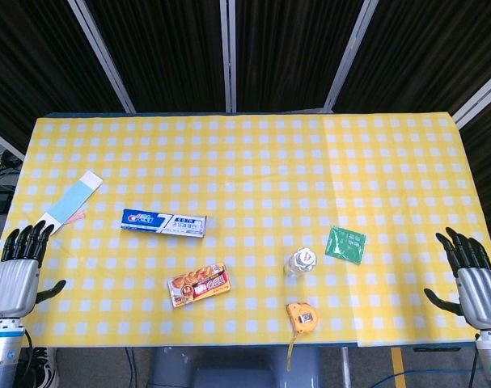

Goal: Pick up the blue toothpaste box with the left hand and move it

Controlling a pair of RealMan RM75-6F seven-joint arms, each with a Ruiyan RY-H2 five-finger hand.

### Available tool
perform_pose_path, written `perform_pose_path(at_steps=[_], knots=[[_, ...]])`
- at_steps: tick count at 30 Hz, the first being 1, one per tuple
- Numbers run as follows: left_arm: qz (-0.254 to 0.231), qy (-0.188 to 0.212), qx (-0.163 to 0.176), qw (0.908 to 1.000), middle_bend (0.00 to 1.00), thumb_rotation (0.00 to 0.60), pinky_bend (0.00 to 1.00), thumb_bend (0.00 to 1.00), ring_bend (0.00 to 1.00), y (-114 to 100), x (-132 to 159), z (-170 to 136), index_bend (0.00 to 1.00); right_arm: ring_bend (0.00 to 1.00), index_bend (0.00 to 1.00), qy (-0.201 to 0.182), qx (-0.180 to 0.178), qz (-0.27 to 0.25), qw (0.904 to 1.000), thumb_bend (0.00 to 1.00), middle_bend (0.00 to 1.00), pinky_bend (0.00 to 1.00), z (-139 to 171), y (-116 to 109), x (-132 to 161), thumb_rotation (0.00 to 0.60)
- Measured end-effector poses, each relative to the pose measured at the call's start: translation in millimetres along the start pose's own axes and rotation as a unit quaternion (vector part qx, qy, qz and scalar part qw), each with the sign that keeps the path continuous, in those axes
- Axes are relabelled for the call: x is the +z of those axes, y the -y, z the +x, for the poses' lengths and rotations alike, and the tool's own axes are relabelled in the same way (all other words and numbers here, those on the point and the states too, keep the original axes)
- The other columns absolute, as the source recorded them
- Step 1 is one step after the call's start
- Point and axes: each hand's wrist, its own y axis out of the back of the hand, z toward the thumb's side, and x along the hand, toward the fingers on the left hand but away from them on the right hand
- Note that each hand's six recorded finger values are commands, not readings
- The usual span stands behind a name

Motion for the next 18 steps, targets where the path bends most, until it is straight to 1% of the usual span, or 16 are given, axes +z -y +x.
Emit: perform_pose_path(at_steps=[18], knots=[[0.0,0.007,-0.005,1.0,0.0,0.6,0.0,0.0,0.0,2.2,2.8,1.5,0.0,0.0,0.0,0.001,0.001,-0.002,1.0,0.08,0.0,0.0,-0.7,-0.5,-0.7,0.6]])
